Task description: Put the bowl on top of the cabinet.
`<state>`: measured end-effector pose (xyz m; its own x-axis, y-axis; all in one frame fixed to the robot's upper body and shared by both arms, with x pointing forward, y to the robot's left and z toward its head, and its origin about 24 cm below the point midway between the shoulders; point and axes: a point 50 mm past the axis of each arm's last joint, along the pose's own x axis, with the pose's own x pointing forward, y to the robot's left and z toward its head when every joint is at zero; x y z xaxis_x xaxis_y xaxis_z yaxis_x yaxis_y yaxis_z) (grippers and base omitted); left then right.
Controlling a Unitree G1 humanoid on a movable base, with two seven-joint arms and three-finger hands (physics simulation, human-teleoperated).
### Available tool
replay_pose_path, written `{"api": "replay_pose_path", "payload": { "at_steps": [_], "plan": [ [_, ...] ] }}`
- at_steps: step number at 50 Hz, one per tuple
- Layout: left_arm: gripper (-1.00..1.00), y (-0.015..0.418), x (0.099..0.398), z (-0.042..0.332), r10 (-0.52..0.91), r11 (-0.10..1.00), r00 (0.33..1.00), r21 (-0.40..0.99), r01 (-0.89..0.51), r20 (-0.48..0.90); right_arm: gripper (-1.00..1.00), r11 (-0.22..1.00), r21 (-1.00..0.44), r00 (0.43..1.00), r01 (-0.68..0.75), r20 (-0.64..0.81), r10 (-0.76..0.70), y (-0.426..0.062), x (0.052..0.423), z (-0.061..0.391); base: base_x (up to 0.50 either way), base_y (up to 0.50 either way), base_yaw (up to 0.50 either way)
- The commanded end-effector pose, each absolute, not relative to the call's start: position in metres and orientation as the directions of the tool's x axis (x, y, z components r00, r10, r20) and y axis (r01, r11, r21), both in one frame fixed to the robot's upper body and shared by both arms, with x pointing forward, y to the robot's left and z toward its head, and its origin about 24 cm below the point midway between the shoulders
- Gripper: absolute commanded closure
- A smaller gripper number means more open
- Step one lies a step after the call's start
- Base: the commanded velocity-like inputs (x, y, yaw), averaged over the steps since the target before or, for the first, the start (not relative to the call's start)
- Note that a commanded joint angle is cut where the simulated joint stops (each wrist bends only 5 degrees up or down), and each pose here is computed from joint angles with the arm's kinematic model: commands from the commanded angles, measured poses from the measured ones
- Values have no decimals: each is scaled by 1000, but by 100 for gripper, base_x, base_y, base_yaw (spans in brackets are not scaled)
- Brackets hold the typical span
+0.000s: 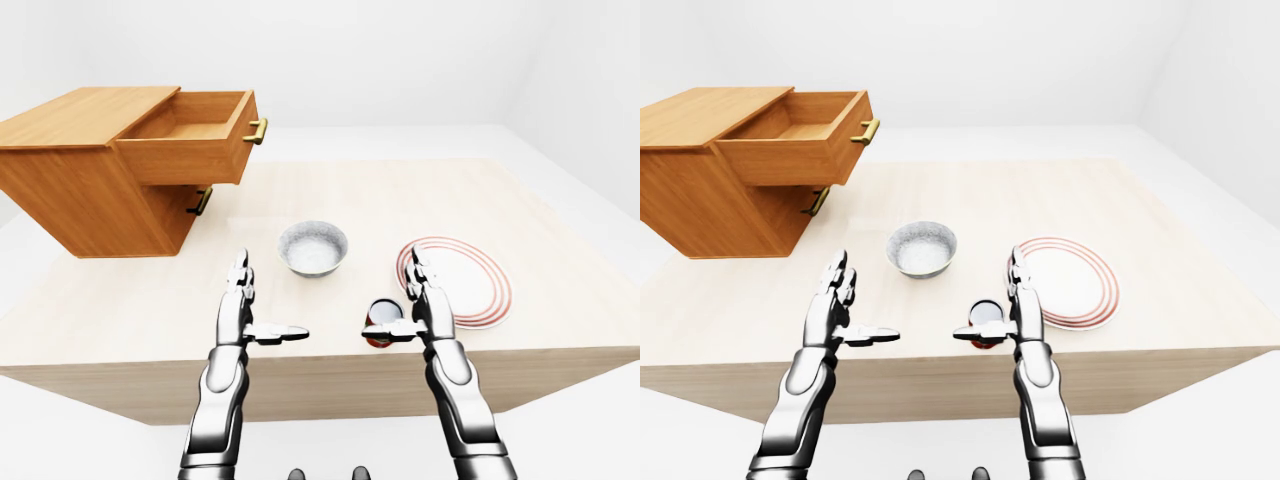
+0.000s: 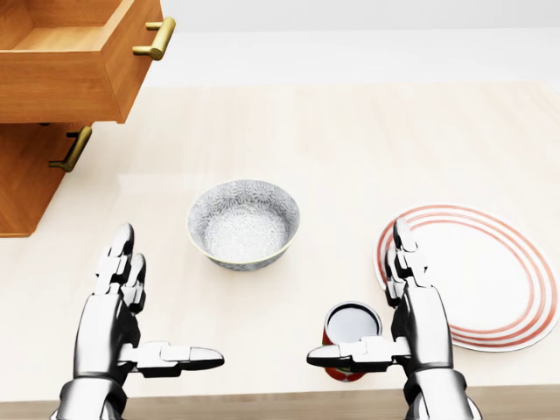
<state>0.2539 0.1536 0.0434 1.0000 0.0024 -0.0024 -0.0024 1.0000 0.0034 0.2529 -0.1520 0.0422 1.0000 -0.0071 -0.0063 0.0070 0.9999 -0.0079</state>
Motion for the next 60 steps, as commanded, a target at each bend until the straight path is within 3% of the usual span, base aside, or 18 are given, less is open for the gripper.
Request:
{"api": "replay_pose_path", "payload": {
  "at_steps": [1, 35, 60],
  "plan": [
    [-100, 162, 254, 49, 7, 1000, 1000, 7, -7, -9, -100, 999, -32, 999, 25, -22, -26, -157, 250, 44, 0, 0, 0],
    [-100, 164, 250, 56, 0, 1000, 1000, 6, 0, 11, -100, 999, -49, 1000, -3, -17, 3, -152, 247, 49, 0, 0, 0],
    [-100, 165, 248, 57, -10, 1000, 1000, 2, 10, 15, -100, 999, -40, 1000, -29, 7, 29, -150, 244, 51, 49, 4, 0]
  ]
}}
